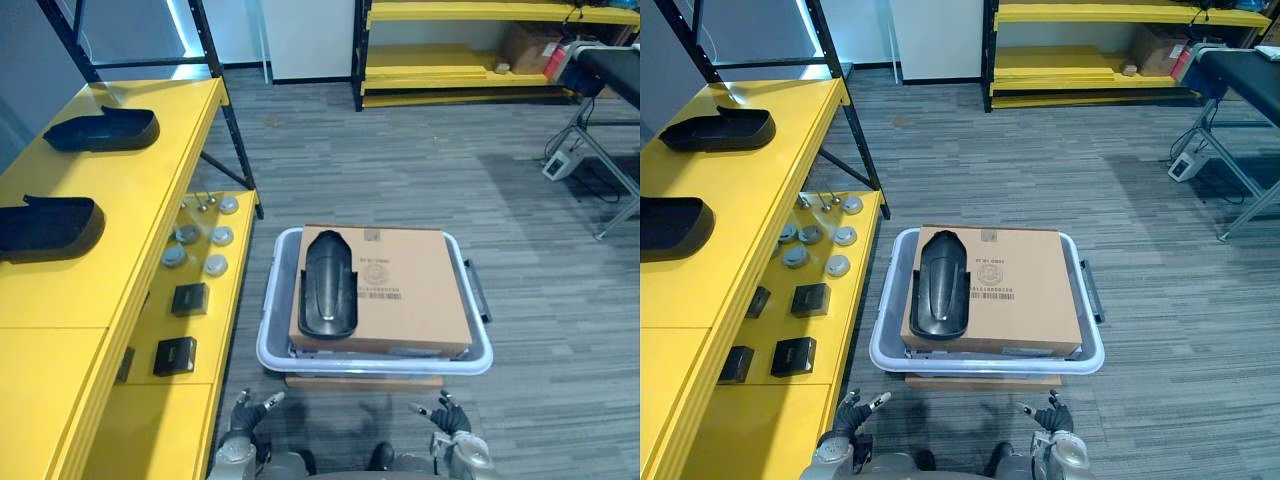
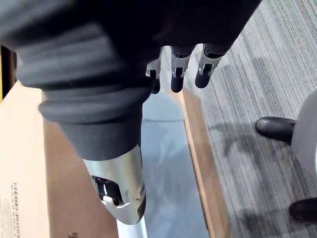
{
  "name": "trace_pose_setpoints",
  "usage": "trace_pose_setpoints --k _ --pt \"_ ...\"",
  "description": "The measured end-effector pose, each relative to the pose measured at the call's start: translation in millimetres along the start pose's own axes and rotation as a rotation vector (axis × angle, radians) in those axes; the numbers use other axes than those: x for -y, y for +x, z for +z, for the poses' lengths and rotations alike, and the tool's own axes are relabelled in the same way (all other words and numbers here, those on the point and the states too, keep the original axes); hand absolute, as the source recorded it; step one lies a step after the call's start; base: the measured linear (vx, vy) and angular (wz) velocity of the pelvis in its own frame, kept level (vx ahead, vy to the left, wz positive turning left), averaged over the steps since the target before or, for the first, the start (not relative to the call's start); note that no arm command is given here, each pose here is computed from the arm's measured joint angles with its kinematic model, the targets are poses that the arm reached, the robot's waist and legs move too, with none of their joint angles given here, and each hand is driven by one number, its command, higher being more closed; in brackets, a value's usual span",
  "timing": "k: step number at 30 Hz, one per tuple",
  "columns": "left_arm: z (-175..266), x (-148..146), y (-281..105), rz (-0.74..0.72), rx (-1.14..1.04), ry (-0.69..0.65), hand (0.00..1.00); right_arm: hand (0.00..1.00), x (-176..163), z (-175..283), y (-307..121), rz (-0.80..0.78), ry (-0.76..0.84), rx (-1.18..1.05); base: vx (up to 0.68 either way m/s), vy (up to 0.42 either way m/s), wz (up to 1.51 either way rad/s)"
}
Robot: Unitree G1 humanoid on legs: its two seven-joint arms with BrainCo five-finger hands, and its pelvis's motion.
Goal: Walk over and take plastic housings, then place them on the shelf
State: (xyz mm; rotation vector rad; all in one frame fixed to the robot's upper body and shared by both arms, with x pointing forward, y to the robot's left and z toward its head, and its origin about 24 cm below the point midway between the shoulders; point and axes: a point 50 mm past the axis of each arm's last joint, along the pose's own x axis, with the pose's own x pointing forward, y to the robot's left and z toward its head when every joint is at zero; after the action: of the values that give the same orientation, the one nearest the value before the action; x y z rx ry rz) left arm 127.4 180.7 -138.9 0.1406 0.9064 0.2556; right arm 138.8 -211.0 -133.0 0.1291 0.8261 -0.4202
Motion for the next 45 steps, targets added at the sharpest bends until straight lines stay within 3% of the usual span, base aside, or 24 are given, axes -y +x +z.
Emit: trace_pose_setpoints --k 7,18,27,45 --pt "-5.9 -3.2 -1.6 0.007 -0.015 0.005 0.0 0.0 17.2 15.5 1.0 -0.089 0.095 0.065 0.04 0.07 0.02" --pt "-14.9 -10.7 -6.4 0.023 -0.025 0.012 0.0 0.0 38.8 151.7 -30.5 -0.243 0.115 0.655 -0.05 0.016 0.04" --pt "-9.6 -9.3 -6.3 0.005 0.002 0.025 0.0 0.0 -12.2 205.9 -44.8 -0.194 -0.158 0.862 -0.01 0.008 0.2" --pt "41.4 1.1 -0.6 0.013 0.2 0.02 0.0 0.0 -92.5 238.2 -15.7 -0.137 -0.442 0.747 0.02 0.057 0.19"
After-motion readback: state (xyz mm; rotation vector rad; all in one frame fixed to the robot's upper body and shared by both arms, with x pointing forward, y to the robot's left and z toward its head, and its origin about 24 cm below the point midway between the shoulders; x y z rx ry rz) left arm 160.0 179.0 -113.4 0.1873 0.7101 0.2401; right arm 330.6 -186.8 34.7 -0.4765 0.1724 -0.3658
